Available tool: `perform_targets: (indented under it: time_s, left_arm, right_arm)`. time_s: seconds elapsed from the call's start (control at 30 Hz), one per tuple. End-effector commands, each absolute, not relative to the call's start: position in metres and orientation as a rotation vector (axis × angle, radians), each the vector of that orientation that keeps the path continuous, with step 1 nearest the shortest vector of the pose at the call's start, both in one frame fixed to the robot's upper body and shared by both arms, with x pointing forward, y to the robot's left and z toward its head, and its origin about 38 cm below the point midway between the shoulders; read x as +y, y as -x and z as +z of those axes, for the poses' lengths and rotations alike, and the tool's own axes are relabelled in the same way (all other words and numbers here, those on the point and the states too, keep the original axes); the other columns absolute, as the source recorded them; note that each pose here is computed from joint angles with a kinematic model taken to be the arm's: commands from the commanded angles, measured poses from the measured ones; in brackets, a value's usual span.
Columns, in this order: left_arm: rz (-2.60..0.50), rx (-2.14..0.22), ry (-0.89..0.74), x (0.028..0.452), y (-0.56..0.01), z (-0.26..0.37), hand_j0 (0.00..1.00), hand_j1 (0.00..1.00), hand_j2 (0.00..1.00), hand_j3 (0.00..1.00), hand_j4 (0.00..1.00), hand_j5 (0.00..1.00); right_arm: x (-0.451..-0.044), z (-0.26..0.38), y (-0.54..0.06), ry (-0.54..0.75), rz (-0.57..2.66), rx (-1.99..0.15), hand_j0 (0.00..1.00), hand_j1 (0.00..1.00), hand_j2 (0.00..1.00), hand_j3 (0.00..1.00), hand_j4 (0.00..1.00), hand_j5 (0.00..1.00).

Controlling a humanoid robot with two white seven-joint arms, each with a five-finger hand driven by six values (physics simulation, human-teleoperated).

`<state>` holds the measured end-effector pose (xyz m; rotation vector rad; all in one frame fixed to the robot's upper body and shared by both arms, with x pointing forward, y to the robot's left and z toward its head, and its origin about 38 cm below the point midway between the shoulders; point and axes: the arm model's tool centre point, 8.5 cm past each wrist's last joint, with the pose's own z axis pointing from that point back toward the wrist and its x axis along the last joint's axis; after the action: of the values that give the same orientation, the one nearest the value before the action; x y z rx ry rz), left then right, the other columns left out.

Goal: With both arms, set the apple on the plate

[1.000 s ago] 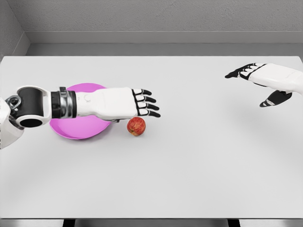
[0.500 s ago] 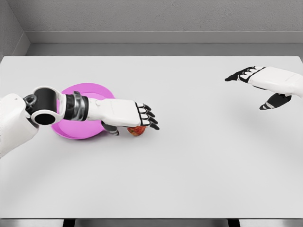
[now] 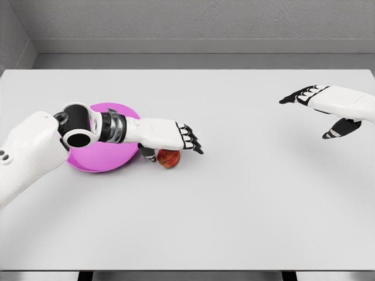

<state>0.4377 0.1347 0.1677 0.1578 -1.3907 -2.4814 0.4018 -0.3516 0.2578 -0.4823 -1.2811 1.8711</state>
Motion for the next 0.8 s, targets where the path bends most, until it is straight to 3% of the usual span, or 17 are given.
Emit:
perform_targets:
  time_s: [0.0,0.2,0.3,0.37,0.4,0.7,0.77]
  left_arm:
    - [-2.481,-1.383,-0.163,0.135,-0.438,0.167,1.0,1.0,1.0,1.0,1.0,1.0]
    - [-2.484,-1.367,-0.158,0.138,-0.438,0.167,0.92,0.92,0.92,0.92,0.92,0.92]
    - [-2.483,-1.37,-0.153,0.137,-0.438,0.167,0.83,0.83,0.83,0.83,0.83,0.83]
    - [-2.484,-1.367,-0.155,0.138,-0.438,0.166,0.7,0.7,0.7,0.7,0.7,0.7]
    - [-2.487,-1.366,-0.154,0.137,-0.438,0.166,0.68,0.68,0.68,0.68,0.68,0.68]
    - [-2.488,-1.369,-0.137,0.135,-0.434,0.162,0.67,0.67,0.67,0.67,0.67,0.67]
    - [-2.486,-1.369,-0.136,0.135,-0.434,0.162,0.62,0.62,0.62,0.62,0.62,0.62]
  right_arm:
    - [-0.353,0.258,-0.402,0.483,1.867,-1.277,1.0,1.0,1.0,1.0,1.0,1.0]
    - [-0.355,0.259,-0.402,0.488,1.868,-1.275,1.0,1.0,1.0,1.0,1.0,1.0]
    - [-0.355,0.259,-0.402,0.488,1.868,-1.275,1.0,1.0,1.0,1.0,1.0,1.0]
    - [-0.355,0.259,-0.402,0.488,1.868,-1.275,1.0,1.0,1.0,1.0,1.0,1.0]
    - [-0.355,0.259,-0.402,0.488,1.868,-1.275,1.0,1.0,1.0,1.0,1.0,1.0]
    - [-0.345,0.248,-0.392,0.445,1.895,-1.273,1.0,1.0,1.0,1.0,1.0,1.0]
    - [-0.345,0.249,-0.392,0.446,1.894,-1.274,1.0,1.0,1.0,1.0,1.0,1.0]
